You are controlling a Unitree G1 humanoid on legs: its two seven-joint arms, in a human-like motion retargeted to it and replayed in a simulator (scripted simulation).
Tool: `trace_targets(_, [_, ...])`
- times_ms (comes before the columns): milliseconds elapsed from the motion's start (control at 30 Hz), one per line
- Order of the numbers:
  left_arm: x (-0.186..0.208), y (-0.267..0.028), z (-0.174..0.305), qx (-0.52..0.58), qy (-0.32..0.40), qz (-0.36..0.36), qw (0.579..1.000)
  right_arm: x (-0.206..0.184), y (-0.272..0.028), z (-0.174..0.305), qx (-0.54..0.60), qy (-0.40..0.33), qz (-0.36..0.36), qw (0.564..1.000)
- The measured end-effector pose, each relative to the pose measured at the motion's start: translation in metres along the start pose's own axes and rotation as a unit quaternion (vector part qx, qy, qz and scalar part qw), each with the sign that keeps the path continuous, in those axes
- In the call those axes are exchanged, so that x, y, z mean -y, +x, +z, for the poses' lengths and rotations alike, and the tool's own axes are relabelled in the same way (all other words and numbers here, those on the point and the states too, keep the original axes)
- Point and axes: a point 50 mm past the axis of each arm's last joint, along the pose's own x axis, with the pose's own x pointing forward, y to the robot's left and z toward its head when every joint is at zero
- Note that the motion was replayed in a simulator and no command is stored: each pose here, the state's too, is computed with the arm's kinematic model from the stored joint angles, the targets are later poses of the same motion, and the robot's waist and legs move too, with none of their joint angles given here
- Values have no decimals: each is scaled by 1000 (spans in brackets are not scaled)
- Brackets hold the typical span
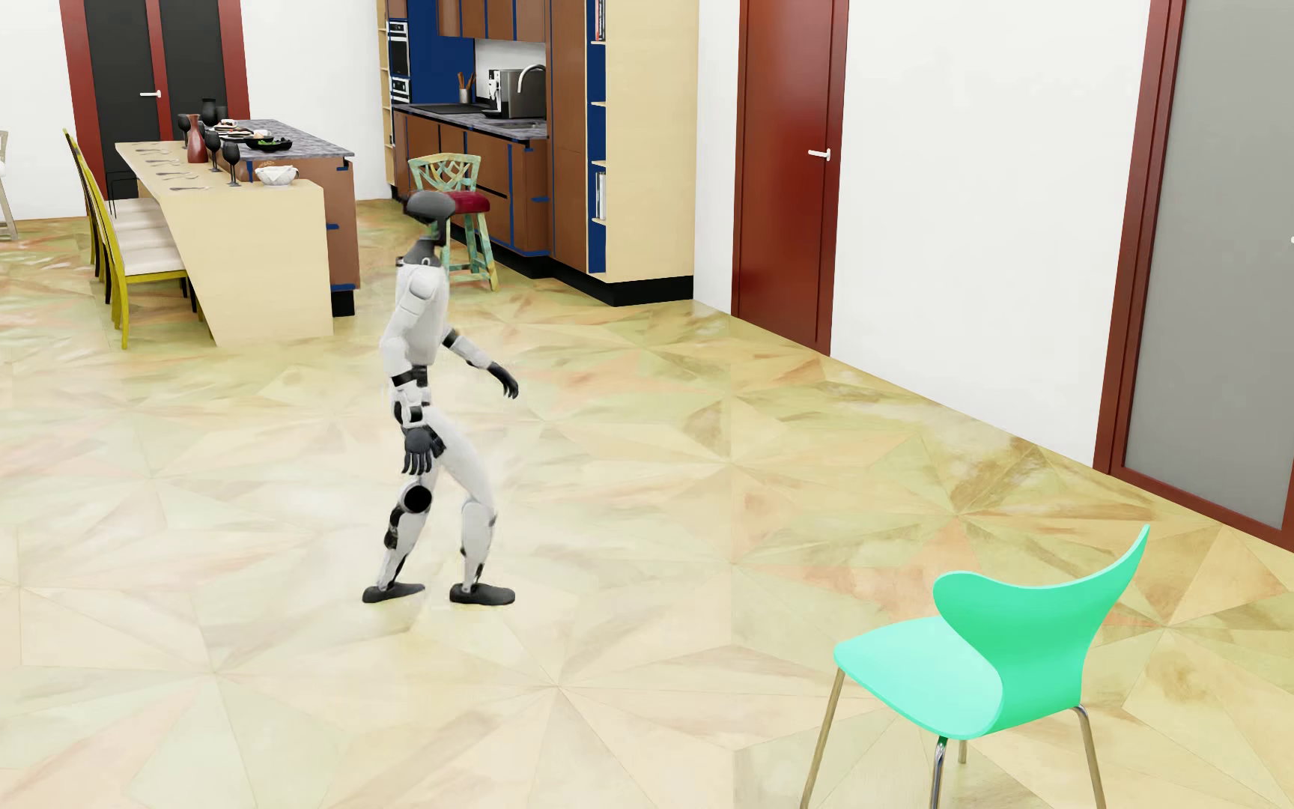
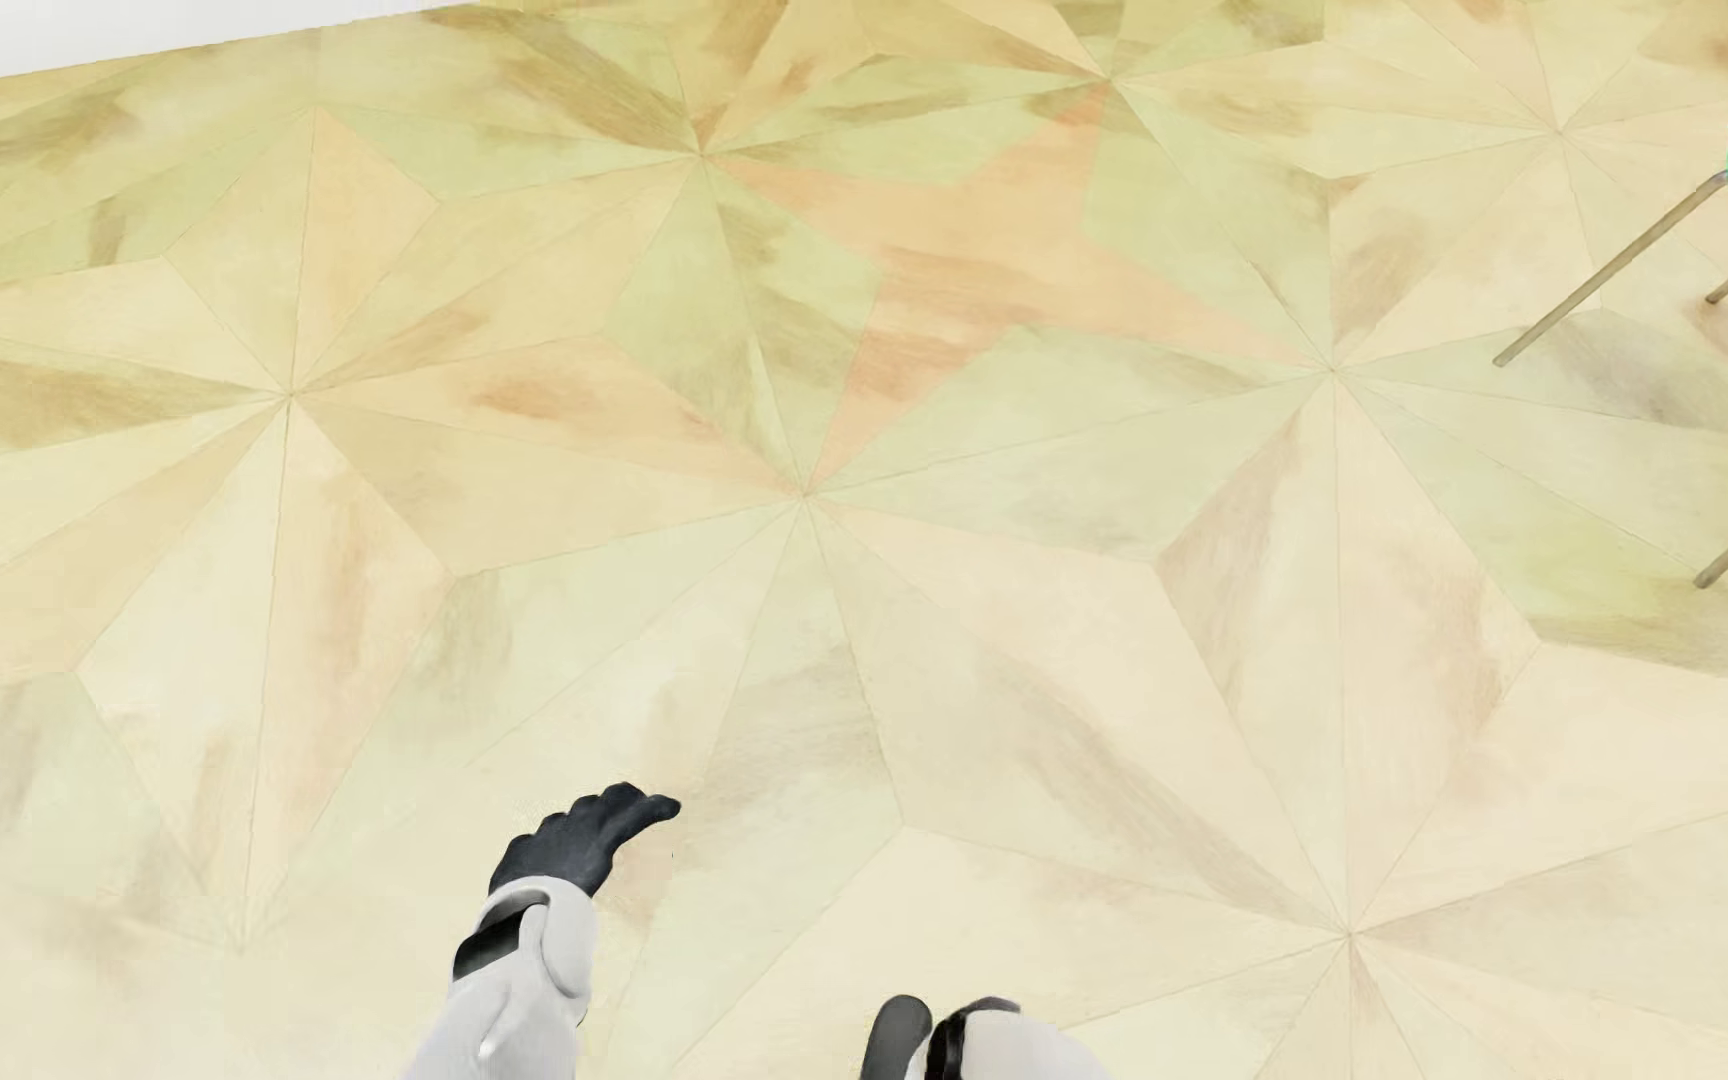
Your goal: Walk towards the green chair
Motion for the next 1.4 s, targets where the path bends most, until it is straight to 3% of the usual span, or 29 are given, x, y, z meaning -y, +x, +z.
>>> trace_targets(133, [-9,6,5,-5,-21,4,1000,-14,-4,-13,-25,25,23,999])
trace_targets(200, [16,4,-11,-55,-13,-44,997,-20,-5,-13,-34,42,23,998])
trace_targets(267, [47,-5,-32,-95,42,-137,985,-16,-3,2,-5,22,23,999])
trace_targets(333, [71,-21,-59,-133,61,-200,969,-2,1,32,54,-13,12,998])
trace_targets(500, [132,-89,-113,-258,-36,-257,931,34,-8,118,230,-37,-83,969])
trace_targets(600, [157,-116,-117,-270,-42,-320,907,33,-25,161,329,-93,-80,936])
trace_targets(667, [165,-122,-110,-267,-64,-327,904,30,-35,177,372,-118,-72,918])
trace_targets(733, [164,-113,-96,-248,-66,-313,914,33,-43,184,397,-112,-86,907])
trace_targets(833, [134,-78,-82,-183,70,-249,949,30,-43,167,377,-30,-123,918])
trace_targets(867, [123,-69,-79,-163,100,-224,956,23,-41,160,369,-42,-110,922])
trace_targets(933, [104,-61,-75,-139,59,-172,973,9,-36,153,365,-137,-45,920])
trace_targets(1000, [90,-68,-75,-130,-55,-114,983,7,-34,155,360,-211,-11,909])
trace_targets(1100, [75,-78,-73,-121,-125,-46,984,10,-41,164,375,-176,-52,909])
trace_targets(1167, [66,-77,-68,-113,-119,-17,986,8,-47,170,393,-141,-53,907])
trace_targets(1300, [50,-66,-42,-44,-99,16,994,5,-48,168,404,-175,-32,897])
trace_targets(1400, [40,-63,-17,19,-107,45,993,8,-49,163,398,-138,-27,906])
